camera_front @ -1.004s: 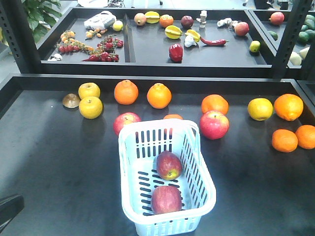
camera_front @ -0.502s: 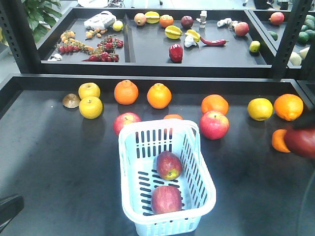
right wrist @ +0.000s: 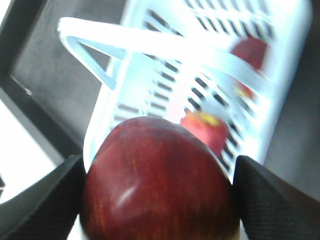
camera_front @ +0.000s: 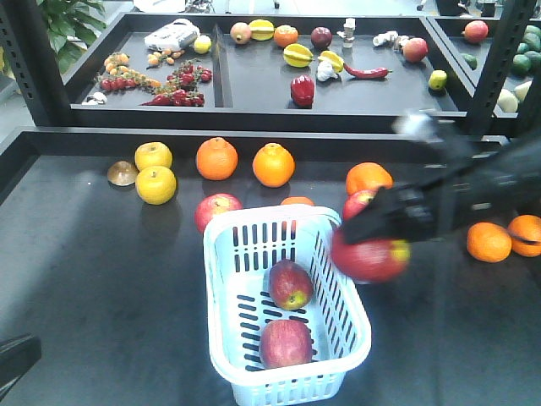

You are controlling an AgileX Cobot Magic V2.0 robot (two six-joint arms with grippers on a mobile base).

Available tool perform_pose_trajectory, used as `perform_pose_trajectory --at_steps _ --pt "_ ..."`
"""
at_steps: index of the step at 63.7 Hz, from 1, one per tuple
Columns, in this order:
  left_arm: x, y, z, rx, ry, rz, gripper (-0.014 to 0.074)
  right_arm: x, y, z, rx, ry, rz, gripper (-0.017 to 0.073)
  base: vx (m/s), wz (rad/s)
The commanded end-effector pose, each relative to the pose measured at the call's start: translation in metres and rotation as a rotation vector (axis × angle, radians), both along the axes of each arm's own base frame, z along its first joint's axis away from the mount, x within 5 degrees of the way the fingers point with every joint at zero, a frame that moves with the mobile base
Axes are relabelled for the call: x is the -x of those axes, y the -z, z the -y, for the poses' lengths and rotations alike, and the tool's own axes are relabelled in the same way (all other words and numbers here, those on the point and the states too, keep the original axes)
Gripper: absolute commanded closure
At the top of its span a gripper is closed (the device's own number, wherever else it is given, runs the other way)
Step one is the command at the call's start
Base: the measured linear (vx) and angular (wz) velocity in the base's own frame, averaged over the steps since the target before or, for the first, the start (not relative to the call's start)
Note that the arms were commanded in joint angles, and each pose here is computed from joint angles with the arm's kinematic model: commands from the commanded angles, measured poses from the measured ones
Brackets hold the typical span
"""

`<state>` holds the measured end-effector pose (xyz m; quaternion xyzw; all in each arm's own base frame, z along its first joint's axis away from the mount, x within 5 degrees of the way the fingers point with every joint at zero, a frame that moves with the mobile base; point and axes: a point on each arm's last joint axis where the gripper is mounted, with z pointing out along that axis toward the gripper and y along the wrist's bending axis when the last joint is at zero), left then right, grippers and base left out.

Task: Pick three apples into basket with both arms
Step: 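Carry the third red apple over the basket and lower it in, then open the right gripper and withdraw it from the basket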

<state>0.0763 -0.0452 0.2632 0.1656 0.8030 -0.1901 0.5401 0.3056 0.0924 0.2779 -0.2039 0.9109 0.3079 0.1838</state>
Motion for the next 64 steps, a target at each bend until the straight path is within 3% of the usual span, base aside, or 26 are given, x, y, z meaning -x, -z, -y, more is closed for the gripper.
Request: perform_pose_trajectory --at_steps 1,10,28,37,54,64 --pt "-0.003 -0.012 0.000 0.053 -0.025 0.050 0.0599 -0.003 -0.011 -0.027 0.002 -0.023 0.120 0.0554 0.00 0.00" --pt "-0.003 -0.012 0.000 0.053 -0.025 0.050 0.0599 -0.010 0.012 -0.047 0.067 -0.071 0.118 0.0464 0.00 0.00" --pt "-0.003 -0.012 0.000 0.053 -0.025 0.050 0.0599 -0.017 0.023 -0.051 0.076 -0.068 0.133 0.0015 0.00 0.00" --pt "-0.003 -0.012 0.000 0.053 -0.025 0.050 0.0599 -0.016 0.023 -0.051 0.076 -0.079 0.129 -0.0113 0.00 0.00" --pt "-0.003 -0.012 0.000 0.053 -0.025 0.050 0.0599 -0.016 0.023 -0.051 0.077 -0.085 0.134 -0.0106 0.00 0.00" --pt "-0.003 -0.012 0.000 0.053 -0.025 0.050 0.0599 -0.011 0.021 -0.052 0.072 -0.113 0.117 -0.0002 0.00 0.00"
